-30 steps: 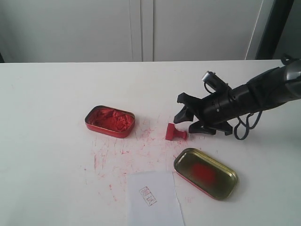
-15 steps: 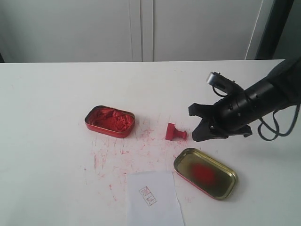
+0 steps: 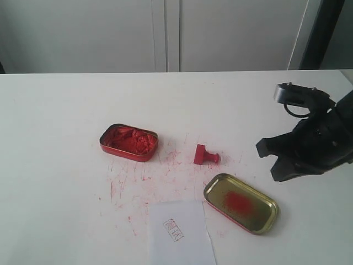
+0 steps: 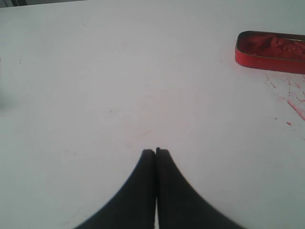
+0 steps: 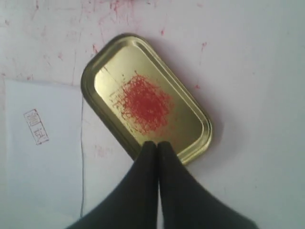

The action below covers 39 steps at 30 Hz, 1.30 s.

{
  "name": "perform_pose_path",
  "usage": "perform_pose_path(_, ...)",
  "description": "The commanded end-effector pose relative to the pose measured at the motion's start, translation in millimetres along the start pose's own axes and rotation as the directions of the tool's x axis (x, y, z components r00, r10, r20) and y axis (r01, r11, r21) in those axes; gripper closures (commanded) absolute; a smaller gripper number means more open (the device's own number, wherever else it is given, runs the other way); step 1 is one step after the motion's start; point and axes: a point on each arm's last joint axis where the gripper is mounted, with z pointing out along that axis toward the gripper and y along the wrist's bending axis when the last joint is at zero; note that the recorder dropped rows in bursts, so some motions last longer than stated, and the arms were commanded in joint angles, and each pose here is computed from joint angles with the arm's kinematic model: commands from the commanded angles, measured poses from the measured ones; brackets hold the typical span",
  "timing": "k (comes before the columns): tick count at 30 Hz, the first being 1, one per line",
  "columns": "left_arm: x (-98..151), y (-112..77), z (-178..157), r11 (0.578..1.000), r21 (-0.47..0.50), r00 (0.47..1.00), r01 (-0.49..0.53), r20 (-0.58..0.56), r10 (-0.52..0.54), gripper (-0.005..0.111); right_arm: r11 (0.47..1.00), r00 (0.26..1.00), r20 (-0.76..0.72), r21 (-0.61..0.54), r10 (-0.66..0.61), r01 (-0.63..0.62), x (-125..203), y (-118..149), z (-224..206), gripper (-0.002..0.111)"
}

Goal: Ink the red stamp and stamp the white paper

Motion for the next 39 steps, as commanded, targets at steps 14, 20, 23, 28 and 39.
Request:
perform_pose_path(14,0.9,0.1,0.3,1.000,-0.002,1.000,0.002,0.003,-0.002,0.107,0.959,0.960,0.272,0.282,-0.066,-0.014,93.9,8.6,-111.2,0.108)
perform_pose_path(20,0.9,0.1,0.3,1.000,-0.002,1.000,0.002,0.003,-0.002,0.107,0.961,0.902,0.418,0.277,-0.113,-0.008,119.8,18.6,-140.0,0.108)
perform_pose_path(23,0.9,0.1,0.3,1.000,-0.002,1.000,0.002,0.003,-0.002,0.107,0.962,0.869,0.476,0.274,-0.132,-0.004,131.2,22.2,-150.4,0.108)
perform_pose_path(28,0.9,0.1,0.3,1.000,-0.002,1.000,0.002,0.003,-0.002,0.107,0.962,0.801,0.575,0.273,-0.165,0.002,150.4,27.5,-166.2,0.108)
perform_pose_path(39,0.9,0.1,0.3,1.000,-0.002,1.000,0.002,0.003,-0.002,0.107,0.955,0.617,0.747,0.294,-0.247,0.026,180.8,35.5,-191.6,0.108)
